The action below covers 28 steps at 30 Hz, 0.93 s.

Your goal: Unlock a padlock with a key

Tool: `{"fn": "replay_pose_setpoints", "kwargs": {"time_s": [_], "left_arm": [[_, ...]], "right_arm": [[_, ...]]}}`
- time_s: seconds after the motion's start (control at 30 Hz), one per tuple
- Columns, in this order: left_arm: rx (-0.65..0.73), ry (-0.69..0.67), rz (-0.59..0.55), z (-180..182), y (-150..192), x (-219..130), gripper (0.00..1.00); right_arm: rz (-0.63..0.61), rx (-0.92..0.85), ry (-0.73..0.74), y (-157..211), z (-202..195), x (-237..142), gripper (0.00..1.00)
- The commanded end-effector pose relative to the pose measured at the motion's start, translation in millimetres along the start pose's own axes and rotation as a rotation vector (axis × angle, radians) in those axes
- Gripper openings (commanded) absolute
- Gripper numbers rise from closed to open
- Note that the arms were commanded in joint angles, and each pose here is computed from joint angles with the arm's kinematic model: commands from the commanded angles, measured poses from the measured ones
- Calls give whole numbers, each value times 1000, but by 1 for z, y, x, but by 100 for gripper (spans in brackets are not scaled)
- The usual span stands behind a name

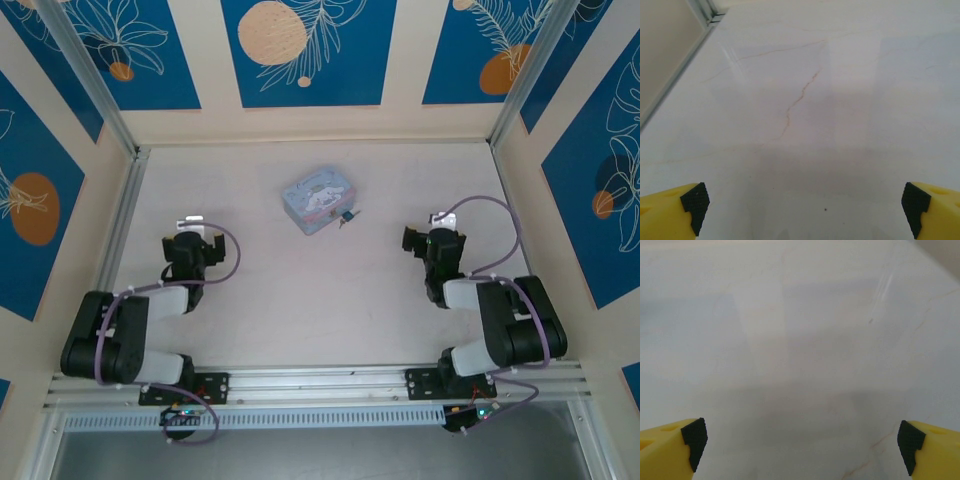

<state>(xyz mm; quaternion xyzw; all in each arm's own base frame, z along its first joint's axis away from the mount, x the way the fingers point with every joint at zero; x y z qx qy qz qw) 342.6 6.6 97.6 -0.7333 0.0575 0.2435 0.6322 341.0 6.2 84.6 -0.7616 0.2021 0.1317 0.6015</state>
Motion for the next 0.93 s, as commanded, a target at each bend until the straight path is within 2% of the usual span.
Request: {"fn": "replay_pose_setpoints", "kwargs": {"time_s": [0.0,0.03,0.07,0.1,0.13,0.2,0.23,0.63,0.77,0.9], "left_arm": [[-8,147,-73,-19,-14,11,100],[4,160,-71,-22,-10,15,100],[9,170,-56,-24,-8,17,100],[7,176,-39,-23,-7,16,100],[4,183,-50,-24,-8,17,100],[3,183,-41,-24,-8,18,100],[4,182,-32,-24,-7,18,100],[4,182,-36,-24,-7,18,100],[5,183,-40,-24,-8,17,100],[5,186,-47,-23,-8,16,100]], "right_arm": [[-180,-10,-88,-39,4,2,100],[-161,-5,-130,-30,8,5,99],[-210,6,-118,-33,6,8,100],[-189,20,-122,-34,3,11,100],[-102,43,-137,-29,0,15,100],[-146,56,-154,-31,-1,15,100],[-113,55,-156,-28,-1,15,99],[-128,41,-141,-31,0,15,100],[-130,24,-252,-32,9,15,99],[-141,18,-260,-33,10,14,100]]}}
Point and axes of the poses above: each hand's point on the last joint's axis, 136 mm out from that joint toward the fingers, its own x axis out along the fingers, its own z axis along the line the jaws close on, y = z × x, the point moved 3 cm from there along -x, back along the fingers, and after that the axes turned 15 degrees about -x, right-handed, at the moved point
